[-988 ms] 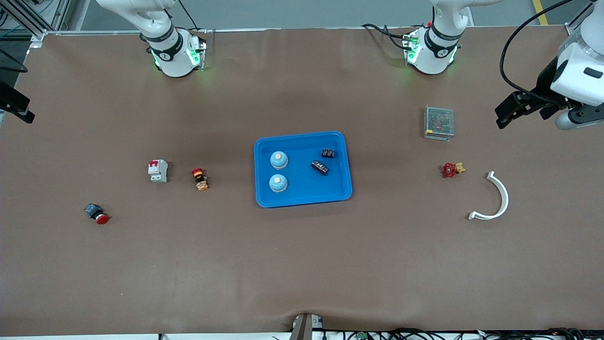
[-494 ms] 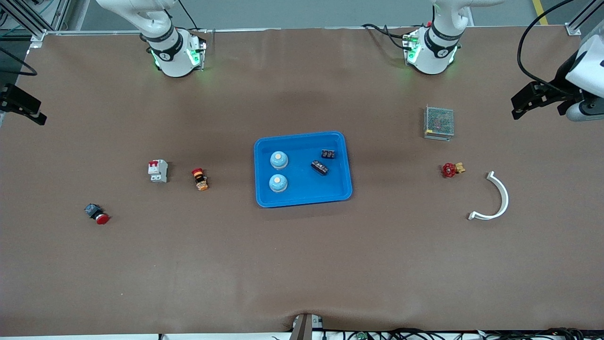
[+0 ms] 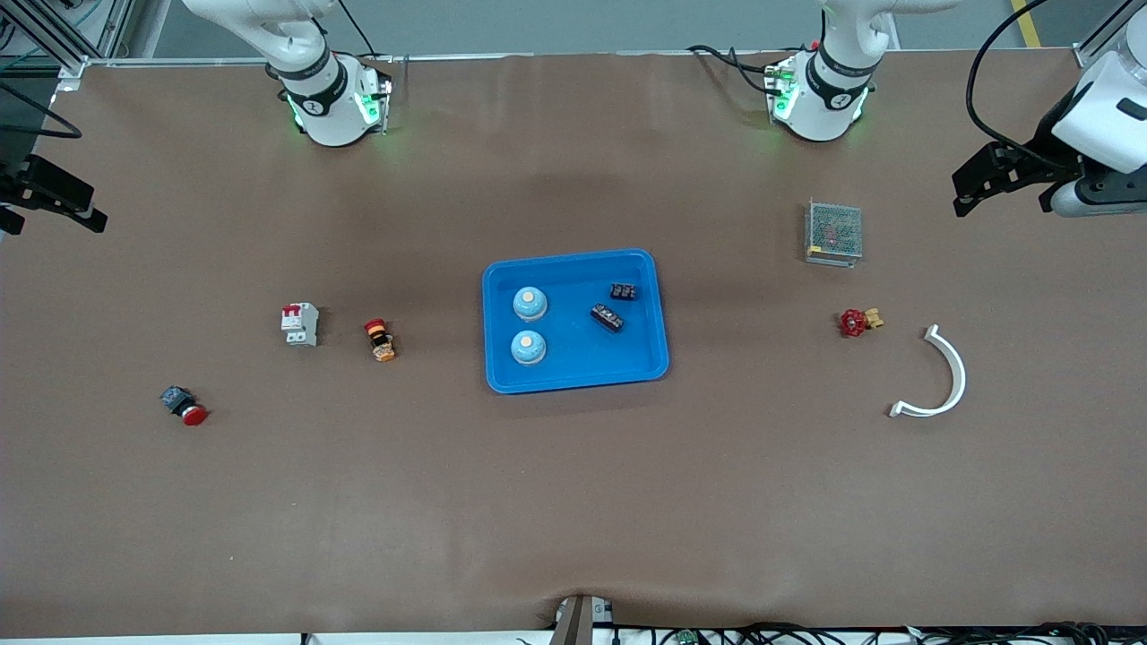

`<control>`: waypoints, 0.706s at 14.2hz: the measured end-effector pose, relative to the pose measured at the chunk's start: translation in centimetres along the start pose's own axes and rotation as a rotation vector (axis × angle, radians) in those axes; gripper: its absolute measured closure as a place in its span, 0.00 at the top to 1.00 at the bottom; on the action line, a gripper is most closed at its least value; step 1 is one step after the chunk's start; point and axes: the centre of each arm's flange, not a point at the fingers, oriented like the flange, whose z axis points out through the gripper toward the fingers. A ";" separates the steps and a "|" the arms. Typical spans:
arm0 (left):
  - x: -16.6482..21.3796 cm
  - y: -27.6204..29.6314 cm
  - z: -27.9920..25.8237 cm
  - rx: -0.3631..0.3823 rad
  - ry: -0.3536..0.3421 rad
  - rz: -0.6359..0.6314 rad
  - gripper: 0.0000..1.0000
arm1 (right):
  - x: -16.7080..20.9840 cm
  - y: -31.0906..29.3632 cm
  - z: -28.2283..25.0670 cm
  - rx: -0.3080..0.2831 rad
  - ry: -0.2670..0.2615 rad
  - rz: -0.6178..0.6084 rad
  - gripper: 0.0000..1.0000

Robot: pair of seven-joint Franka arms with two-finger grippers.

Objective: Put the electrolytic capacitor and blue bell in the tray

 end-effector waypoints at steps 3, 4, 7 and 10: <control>-0.1 0.7 0.0 -0.001 0.000 0.013 1.00 | -0.3 0.0 0.2 0.004 -0.025 -0.001 1.00; -0.1 0.9 0.0 -0.001 0.001 0.019 1.00 | -0.3 0.0 0.2 0.004 -0.026 -0.001 1.00; -0.1 1.1 -0.2 -0.002 0.006 0.022 1.00 | -0.3 0.0 0.2 0.005 -0.026 0.000 1.00; -0.2 1.1 -0.2 -0.001 0.002 0.022 1.00 | -0.3 0.1 0.2 0.005 -0.026 0.001 1.00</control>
